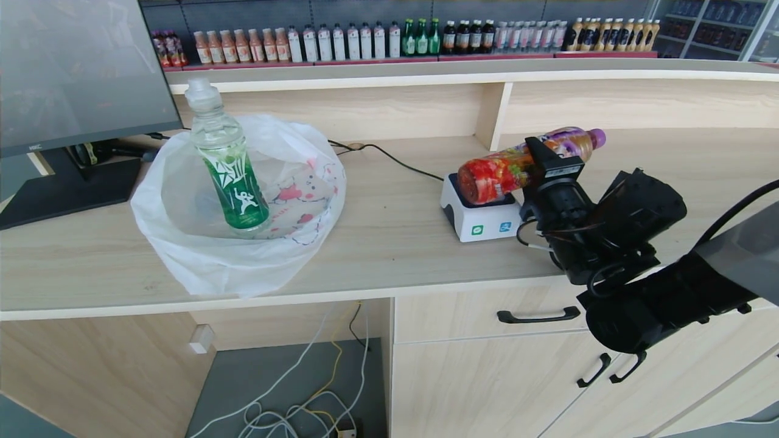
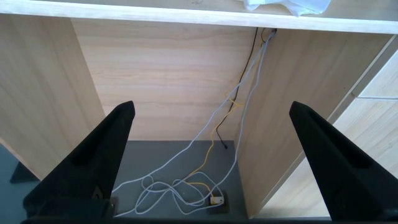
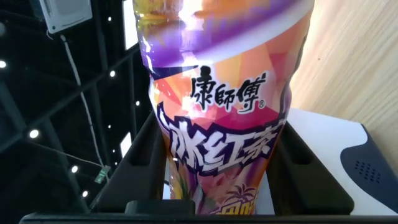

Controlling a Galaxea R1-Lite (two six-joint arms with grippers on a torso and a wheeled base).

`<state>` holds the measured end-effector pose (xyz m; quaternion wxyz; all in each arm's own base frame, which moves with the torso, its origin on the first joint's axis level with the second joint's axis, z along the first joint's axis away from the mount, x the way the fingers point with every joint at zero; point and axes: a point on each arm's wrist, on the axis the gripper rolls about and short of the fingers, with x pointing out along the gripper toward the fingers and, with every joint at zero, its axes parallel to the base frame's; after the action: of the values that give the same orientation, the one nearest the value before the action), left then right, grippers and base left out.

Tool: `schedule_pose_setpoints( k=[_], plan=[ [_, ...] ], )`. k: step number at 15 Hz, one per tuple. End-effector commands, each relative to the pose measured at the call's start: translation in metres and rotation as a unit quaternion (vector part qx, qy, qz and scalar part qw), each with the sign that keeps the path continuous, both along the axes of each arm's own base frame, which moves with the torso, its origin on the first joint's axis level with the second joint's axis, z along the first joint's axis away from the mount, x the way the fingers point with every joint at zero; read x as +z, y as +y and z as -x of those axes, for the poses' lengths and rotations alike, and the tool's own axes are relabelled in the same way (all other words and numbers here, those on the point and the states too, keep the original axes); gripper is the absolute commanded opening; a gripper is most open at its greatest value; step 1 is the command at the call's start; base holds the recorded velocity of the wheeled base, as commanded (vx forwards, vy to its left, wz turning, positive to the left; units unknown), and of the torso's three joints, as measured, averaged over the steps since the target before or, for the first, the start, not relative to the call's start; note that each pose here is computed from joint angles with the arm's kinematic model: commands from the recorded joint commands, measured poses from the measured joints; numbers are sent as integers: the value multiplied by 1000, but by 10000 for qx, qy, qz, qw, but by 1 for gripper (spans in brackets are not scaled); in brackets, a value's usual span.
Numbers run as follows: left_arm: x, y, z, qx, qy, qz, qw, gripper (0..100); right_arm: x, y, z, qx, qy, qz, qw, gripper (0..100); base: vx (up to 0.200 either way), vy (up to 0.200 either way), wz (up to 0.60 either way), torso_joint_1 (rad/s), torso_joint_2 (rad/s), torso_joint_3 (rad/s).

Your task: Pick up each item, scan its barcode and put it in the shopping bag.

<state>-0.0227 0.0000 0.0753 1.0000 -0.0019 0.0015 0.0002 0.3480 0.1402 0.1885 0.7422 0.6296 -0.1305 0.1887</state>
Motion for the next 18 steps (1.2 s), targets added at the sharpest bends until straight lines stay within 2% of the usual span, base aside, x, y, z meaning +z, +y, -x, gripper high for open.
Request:
schedule_pose_setpoints(
  k=[1, 12, 16, 18],
  plan=[
    [0, 0, 0, 6, 0, 4, 10000, 100, 1, 0, 1, 24, -9, -44, 10000, 0, 0, 0, 0, 0, 0, 0],
    [0, 0, 0, 6, 0, 4, 10000, 100, 3, 1, 2, 27, -45, 2, 10000, 0, 0, 0, 0, 0, 0, 0],
    [0, 0, 0, 6, 0, 4, 10000, 100, 16, 1, 9, -47, -242, 133, 9996, 0, 0, 0, 0, 0, 0, 0],
    [0, 0, 0, -2, 0, 4, 10000, 100, 40, 8, 27, 0, -631, 416, 9971, 0, 0, 0, 0, 0, 0, 0]
  ],
)
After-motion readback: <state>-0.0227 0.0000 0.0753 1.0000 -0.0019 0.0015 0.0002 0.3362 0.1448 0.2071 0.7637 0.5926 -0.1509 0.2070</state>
